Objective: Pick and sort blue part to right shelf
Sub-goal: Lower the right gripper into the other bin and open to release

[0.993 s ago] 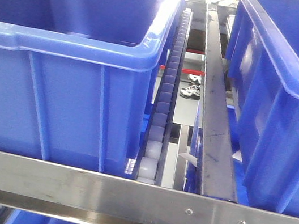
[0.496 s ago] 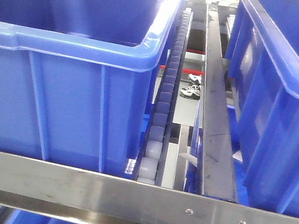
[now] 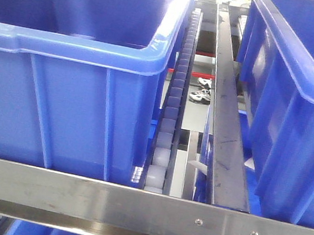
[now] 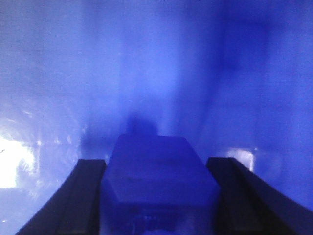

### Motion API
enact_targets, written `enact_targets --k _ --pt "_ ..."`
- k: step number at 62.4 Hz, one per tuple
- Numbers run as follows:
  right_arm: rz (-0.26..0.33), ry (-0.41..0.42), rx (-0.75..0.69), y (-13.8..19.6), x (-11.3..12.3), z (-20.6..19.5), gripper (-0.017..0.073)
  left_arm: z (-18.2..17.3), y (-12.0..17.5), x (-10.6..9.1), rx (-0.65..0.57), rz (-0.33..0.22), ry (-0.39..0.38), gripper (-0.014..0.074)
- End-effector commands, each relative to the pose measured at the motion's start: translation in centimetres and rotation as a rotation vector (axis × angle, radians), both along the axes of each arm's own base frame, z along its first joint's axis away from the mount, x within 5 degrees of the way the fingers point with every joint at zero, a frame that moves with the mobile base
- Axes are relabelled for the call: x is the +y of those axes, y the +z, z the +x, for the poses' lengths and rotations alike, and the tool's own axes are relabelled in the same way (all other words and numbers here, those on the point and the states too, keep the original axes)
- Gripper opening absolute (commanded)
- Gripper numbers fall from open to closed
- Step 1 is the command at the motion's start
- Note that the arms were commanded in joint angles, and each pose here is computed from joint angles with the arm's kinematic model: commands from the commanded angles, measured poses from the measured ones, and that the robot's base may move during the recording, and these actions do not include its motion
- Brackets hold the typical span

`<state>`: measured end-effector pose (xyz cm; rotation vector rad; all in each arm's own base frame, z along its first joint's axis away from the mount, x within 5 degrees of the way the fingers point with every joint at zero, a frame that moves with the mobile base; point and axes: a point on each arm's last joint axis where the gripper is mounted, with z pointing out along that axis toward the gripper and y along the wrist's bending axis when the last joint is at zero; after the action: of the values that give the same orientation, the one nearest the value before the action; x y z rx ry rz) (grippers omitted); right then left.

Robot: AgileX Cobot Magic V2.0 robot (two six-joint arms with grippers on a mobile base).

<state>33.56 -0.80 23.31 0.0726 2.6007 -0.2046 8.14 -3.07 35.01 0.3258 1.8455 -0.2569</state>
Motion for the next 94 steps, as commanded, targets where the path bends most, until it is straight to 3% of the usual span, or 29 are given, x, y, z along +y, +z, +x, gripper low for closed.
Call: enact_targets --k 1,4,14,23,29,37,44,51,73,94 --pt "-0.026 0.019 -0.102 2.5 -0.3 0.3 0.0566 0.0 1.5 -0.1 -0.085 -0.045 -0.005 0.0125" --pt "-0.031 0.018 -0.095 2.6 -0.3 0.2 0.0617 0.0 1.5 -0.1 -0.084 -0.045 -0.005 0.0125" --pt "-0.044 0.006 -0.087 3.5 -0.5 0.0 0.0589 -0.1 1.4 -0.1 -0.072 -0.040 -0.006 0.0125" --pt "-0.031 -0.001 -0.170 6.3 -0.4 -1.3 0.0570 -1.1 1.4 0.3 -0.079 -0.044 -0.007 0.0125" --pt "-0.029 -0.003 -0.243 8.7 -0.5 -2.7 0.0452 -2.6 1.8 0.9 -0.144 -0.042 0.001 0.0125" --pt "-0.027 -0.004 -0.338 11.4 -0.5 -5.3 0.0188 -4.9 2.0 2.1 -0.231 -0.008 0.030 0.0125" --pt "-0.025 -0.001 -0.414 12.9 -0.5 -8.1 0.0023 -6.5 1.5 3.4 -0.251 -0.010 0.106 0.0125" --pt "-0.014 0.012 -0.512 13.6 -0.4 -11.8 0.0033 -7.9 0.5 4.7 -0.285 -0.034 0.197 0.0125" --pt "-0.004 0.031 -0.752 10.6 -0.4 -23.7 0.0033 -7.8 -1.9 4.6 -0.263 -0.031 0.191 0.0125" --pt "0.011 -0.002 -0.974 8.9 -0.7 -31.7 0.0033 -7.5 -2.0 4.4 -0.286 -0.035 0.181 0.0125"
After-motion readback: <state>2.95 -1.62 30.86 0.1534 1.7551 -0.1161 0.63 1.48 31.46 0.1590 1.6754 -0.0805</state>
